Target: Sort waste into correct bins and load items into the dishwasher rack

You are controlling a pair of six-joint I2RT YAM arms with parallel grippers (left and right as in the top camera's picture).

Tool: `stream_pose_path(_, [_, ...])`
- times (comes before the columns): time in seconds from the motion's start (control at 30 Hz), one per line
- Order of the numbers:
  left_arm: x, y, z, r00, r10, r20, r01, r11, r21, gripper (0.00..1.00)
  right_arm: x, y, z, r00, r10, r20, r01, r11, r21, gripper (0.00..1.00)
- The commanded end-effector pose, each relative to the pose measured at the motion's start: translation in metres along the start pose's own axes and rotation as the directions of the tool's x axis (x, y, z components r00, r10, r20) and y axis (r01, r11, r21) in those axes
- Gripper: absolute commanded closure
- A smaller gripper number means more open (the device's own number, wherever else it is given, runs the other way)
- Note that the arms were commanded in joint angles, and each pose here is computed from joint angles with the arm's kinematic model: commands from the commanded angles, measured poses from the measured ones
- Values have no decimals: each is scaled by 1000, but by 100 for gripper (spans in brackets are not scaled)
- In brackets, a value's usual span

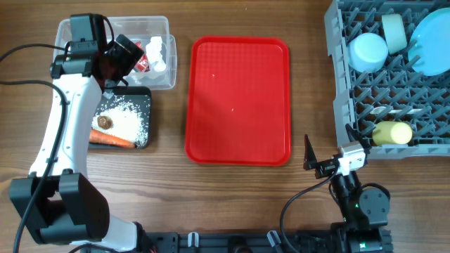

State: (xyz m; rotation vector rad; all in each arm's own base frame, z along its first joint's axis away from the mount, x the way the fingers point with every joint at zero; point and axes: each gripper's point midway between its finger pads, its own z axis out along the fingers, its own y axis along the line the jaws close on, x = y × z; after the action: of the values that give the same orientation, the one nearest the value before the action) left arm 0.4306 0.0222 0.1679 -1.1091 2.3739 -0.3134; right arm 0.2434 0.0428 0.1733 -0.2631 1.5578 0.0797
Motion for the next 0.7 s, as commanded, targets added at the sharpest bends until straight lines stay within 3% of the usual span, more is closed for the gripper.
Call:
stream_pose_path(0.0, [-3, -4, -15, 1000, -10, 21, 10, 1000, 20, 0, -3, -2, -1, 1000, -14, 13, 14, 1000, 14, 0])
stream_pose_path(0.07, [-3, -8, -23, 999, 5, 37, -7, 999, 38, 0, -3, -2, -1, 1000, -14, 13, 14, 1000, 14, 0])
stream_pose_path(0.17, [-2, -25, -38, 984, 143, 106, -155, 981, 117, 0, -3, -2, -1, 1000, -14, 13, 14, 1000, 14, 0])
stream_pose_path(0.33, [17, -41, -73, 874, 395, 284, -456, 868, 196, 0, -3, -2, -1, 1000, -14, 13, 13, 1000, 14, 0])
stream_pose_path(0.67, [66, 41, -84, 823, 312, 474, -471, 842, 263, 0, -3, -2, -1, 1000, -14, 13, 14, 1000, 14, 0])
